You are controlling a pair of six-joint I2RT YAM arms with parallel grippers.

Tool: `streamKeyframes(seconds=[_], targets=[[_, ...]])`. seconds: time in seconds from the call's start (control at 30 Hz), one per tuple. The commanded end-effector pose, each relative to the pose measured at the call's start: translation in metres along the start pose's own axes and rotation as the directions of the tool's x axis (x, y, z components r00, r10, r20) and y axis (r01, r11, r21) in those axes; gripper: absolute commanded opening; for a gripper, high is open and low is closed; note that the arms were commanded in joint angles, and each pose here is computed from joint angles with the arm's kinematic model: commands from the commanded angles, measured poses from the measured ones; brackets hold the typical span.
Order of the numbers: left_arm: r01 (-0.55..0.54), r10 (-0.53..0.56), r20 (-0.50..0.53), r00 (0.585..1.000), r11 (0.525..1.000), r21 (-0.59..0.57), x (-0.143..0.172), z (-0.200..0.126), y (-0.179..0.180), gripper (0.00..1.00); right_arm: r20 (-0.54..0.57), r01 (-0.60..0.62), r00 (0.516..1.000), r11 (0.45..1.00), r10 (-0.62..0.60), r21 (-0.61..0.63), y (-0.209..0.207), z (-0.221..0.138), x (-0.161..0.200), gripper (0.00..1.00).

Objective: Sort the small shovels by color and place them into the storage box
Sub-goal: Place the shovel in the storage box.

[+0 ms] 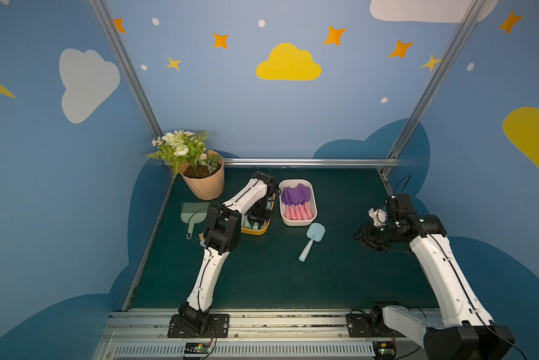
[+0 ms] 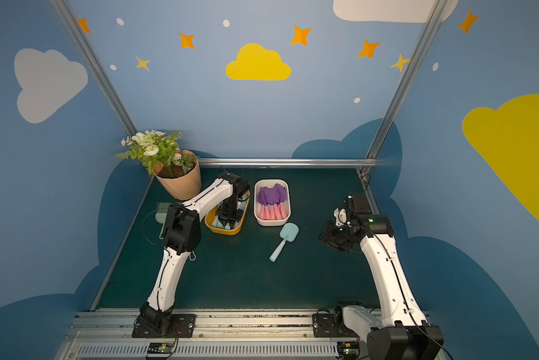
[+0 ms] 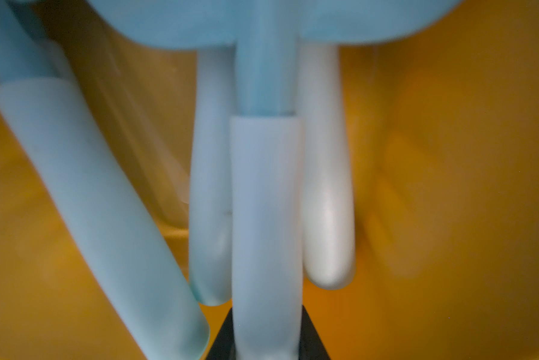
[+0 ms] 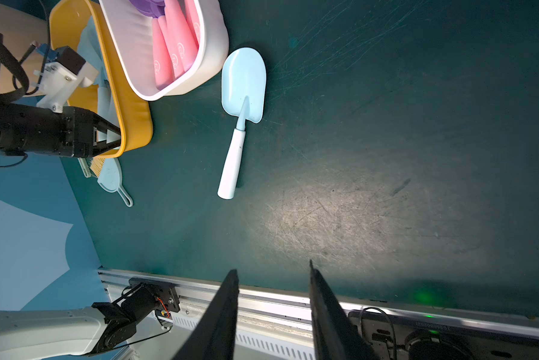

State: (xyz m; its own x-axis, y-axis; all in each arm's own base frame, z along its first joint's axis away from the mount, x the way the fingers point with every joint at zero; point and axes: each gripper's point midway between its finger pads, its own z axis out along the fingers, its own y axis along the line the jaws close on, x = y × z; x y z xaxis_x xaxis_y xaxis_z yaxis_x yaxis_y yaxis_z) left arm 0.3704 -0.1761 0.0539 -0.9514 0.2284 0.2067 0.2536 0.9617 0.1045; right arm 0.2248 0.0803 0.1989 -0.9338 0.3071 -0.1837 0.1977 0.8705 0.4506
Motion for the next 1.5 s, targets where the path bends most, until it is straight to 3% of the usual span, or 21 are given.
streamKeyframes(seconds=[0.0,0.4,0.77,1.2,1.47], targets=[[-0.017,0.017,-0.028,0.999,1.000,-0.011,0.003,0.006,0.000,0.11,0.000,-0.001,1.000,1.000,0.001,0.012,-0.003,0.003,-0.001,0.39],[-0.022,0.022,-0.037,0.999,1.000,-0.018,0.005,0.009,0.001,0.20,-0.003,-0.005,1.000,1.000,0.005,0.012,-0.004,0.004,-0.001,0.39],[-0.022,0.022,-0.009,1.000,1.000,-0.018,0.004,-0.001,0.001,0.23,-0.001,-0.003,1.000,1.000,0.003,0.007,-0.002,0.003,-0.001,0.39],[-0.058,0.067,0.155,0.986,0.996,-0.067,0.005,-0.060,0.002,0.38,0.002,-0.009,1.000,1.000,0.009,-0.003,0.000,0.002,-0.001,0.39],[-0.045,0.060,0.271,0.961,0.997,-0.061,0.015,-0.105,0.003,0.39,0.008,-0.013,1.000,1.000,0.013,-0.017,0.003,-0.002,-0.001,0.39]])
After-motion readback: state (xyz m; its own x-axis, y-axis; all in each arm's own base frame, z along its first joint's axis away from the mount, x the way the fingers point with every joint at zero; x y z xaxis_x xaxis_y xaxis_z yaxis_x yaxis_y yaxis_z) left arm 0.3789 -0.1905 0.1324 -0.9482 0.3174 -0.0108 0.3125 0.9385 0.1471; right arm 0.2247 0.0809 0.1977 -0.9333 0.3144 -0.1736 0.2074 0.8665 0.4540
